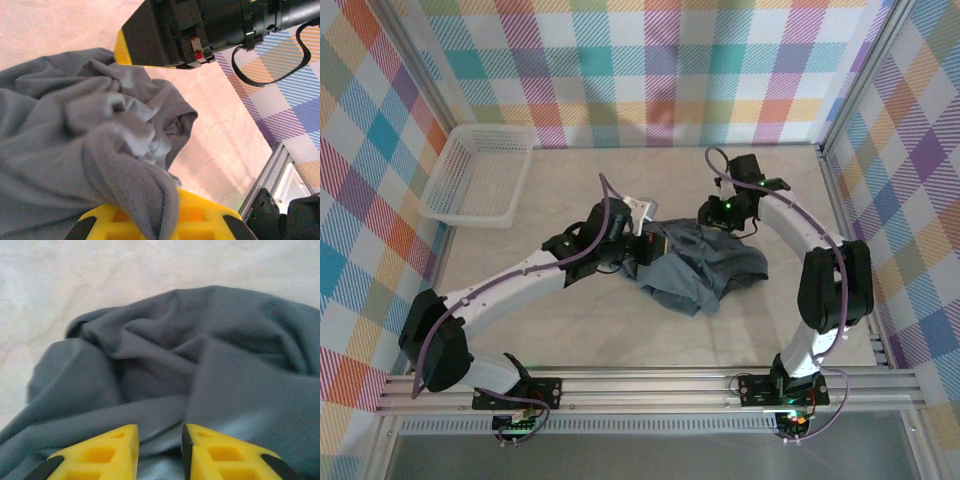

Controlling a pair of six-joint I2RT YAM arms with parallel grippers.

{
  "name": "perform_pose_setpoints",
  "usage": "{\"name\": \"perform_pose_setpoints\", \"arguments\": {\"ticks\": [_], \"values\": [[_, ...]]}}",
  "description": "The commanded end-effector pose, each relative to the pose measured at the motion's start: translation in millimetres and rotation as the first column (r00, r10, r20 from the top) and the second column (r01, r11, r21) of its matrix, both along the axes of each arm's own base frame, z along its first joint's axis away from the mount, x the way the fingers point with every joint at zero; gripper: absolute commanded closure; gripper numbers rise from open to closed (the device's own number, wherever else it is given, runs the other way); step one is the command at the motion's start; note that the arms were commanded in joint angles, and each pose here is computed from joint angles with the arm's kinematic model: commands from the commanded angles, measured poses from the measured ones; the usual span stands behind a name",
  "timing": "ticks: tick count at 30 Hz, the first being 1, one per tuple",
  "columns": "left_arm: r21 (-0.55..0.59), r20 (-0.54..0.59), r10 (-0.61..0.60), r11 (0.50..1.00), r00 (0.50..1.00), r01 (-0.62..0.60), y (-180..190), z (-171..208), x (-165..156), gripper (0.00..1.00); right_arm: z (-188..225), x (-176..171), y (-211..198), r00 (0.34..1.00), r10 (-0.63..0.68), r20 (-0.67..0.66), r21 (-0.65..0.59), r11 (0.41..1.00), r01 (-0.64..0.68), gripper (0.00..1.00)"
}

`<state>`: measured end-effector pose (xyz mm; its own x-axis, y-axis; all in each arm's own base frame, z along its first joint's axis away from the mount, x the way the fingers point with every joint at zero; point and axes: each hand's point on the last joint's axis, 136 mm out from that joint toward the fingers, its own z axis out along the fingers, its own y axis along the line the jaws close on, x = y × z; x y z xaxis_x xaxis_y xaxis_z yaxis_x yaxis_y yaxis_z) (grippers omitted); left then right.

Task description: Fold the inside-out t-shirt

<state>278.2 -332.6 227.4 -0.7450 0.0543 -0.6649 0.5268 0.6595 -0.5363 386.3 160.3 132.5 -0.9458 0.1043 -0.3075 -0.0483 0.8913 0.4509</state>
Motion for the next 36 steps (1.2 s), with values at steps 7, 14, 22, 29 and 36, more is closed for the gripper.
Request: {"name": "perform_pose_setpoints", "arguments": {"ticks": [7, 14, 22, 29, 36], "values": [[0.025, -0.077, -0.055, 0.998, 0.996, 0.057, 6.1, -16.7, -6.1, 1.0, 46.8, -64.0, 7.7, 0.886, 0.026, 0.463, 0.215, 0.966, -0.141, 0.22], [0.111, -0.145, -0.069, 0.99, 0.987, 0.085, 22.6, -46.3, -24.7, 1.0, 26.6, -58.9, 66.7, 0.942, 0.16, 0.296, 0.319, 0.913, -0.256, 0.15], [0.174, -0.101, 0.063, 0.984, 0.993, -0.045, 50.6, -46.5, -20.8, 1.0, -1.7, -64.4, 124.7, 0.967, 0.235, 0.099, 0.463, 0.849, -0.254, 0.78], [0.439, -0.287, 0.219, 0.895, 0.932, -0.075, 101.8, -149.3, -53.0, 1.0, 92.7, -61.7, 104.6, 0.94, 0.15, 0.307, 0.437, 0.855, -0.279, 1.0], [0.367, -0.208, 0.231, 0.919, 0.95, -0.143, 102.0, -130.3, -45.1, 0.54, 100.3, -79.5, 105.6, 0.934, 0.184, 0.306, 0.474, 0.821, -0.317, 1.0]]}}
